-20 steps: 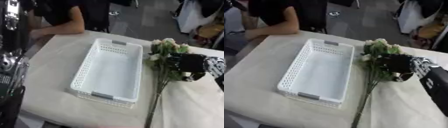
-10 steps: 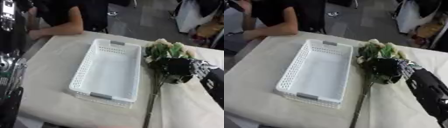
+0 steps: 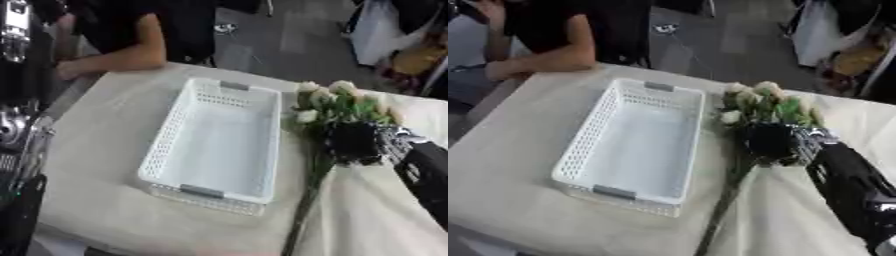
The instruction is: Pick up objects on the table and place them in the box.
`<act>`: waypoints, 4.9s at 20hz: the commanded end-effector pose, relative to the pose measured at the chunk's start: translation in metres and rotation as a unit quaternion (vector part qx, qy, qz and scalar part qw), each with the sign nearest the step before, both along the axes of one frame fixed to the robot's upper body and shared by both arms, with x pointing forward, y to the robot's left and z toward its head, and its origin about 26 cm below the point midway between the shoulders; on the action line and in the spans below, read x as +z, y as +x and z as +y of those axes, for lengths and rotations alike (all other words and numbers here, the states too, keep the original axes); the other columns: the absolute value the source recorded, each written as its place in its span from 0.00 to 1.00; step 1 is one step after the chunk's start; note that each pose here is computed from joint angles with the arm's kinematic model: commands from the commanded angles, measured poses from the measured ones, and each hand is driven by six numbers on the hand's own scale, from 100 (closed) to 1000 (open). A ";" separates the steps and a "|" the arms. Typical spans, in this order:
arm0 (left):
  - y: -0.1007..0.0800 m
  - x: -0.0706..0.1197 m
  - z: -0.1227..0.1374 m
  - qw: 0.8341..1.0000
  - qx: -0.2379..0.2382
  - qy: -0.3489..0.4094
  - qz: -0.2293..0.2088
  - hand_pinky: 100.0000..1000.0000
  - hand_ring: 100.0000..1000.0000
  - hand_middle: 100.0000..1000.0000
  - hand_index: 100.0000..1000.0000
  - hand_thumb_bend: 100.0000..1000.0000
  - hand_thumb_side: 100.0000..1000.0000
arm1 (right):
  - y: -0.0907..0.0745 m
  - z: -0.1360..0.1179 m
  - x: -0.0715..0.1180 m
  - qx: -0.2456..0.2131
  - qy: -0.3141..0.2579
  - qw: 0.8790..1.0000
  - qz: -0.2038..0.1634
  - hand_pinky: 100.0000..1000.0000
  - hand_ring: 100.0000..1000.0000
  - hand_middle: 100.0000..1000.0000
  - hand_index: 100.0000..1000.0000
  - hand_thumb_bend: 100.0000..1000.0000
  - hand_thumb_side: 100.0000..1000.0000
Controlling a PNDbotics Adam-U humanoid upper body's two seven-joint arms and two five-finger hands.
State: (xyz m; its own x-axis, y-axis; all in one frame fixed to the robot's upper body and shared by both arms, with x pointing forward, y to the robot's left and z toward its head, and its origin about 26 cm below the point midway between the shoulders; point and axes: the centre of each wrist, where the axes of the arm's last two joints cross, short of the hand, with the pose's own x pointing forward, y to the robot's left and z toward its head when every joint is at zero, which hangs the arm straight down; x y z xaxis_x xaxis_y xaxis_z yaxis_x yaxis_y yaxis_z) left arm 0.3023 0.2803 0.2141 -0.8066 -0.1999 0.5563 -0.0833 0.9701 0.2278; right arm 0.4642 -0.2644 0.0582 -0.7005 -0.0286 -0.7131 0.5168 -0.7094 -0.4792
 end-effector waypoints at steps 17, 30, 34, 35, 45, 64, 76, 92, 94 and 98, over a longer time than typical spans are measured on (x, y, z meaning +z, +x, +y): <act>-0.002 0.008 0.000 1.000 -0.004 0.004 -0.015 0.42 0.53 0.64 0.67 0.00 0.77 | 0.002 -0.015 0.017 0.099 0.164 0.972 0.133 0.08 0.17 0.22 0.32 0.00 0.11; -0.004 0.006 0.005 1.000 0.009 0.011 -0.010 0.42 0.53 0.64 0.67 0.00 0.77 | -0.002 -0.078 0.180 0.099 0.249 0.963 -0.033 0.21 0.25 0.25 0.25 0.00 0.00; -0.004 0.006 0.005 1.000 0.009 0.011 -0.010 0.42 0.53 0.64 0.67 0.00 0.77 | -0.004 -0.075 0.191 0.078 0.277 0.957 -0.033 0.21 0.25 0.25 0.25 0.00 0.00; -0.004 0.006 0.005 1.000 0.009 0.011 -0.010 0.42 0.53 0.64 0.67 0.00 0.77 | -0.005 -0.074 0.193 0.074 0.281 0.956 -0.031 0.21 0.25 0.25 0.25 0.00 0.00; -0.004 0.006 0.005 1.000 0.009 0.011 -0.009 0.42 0.53 0.64 0.67 0.00 0.77 | -0.008 -0.053 0.210 0.061 0.310 0.949 -0.012 0.22 0.25 0.25 0.25 0.00 0.00; -0.002 0.006 -0.001 1.000 -0.008 0.008 -0.008 0.42 0.53 0.64 0.67 0.00 0.77 | -0.035 0.086 0.316 0.263 0.382 0.886 -0.020 0.31 0.27 0.26 0.24 0.00 0.00; 0.001 0.012 -0.015 0.999 -0.046 0.004 -0.021 0.42 0.53 0.64 0.67 0.00 0.75 | -0.046 0.159 0.299 0.321 0.402 0.855 0.070 0.23 0.25 0.26 0.26 0.01 0.00; 0.004 0.022 -0.026 0.996 -0.076 -0.009 -0.042 0.42 0.53 0.64 0.67 0.00 0.76 | -0.010 0.173 0.136 0.135 0.362 0.889 0.247 0.86 0.87 0.88 0.90 0.00 0.13; 0.004 0.022 -0.026 0.996 -0.075 -0.008 -0.042 0.42 0.53 0.64 0.67 0.00 0.76 | -0.010 0.171 0.118 0.113 0.348 0.892 0.266 0.90 0.89 0.90 0.90 0.00 0.17; 0.004 0.022 -0.025 0.996 -0.073 -0.007 -0.042 0.42 0.53 0.63 0.67 0.00 0.76 | -0.012 0.171 0.107 0.105 0.340 0.890 0.284 0.91 0.91 0.92 0.90 0.00 0.27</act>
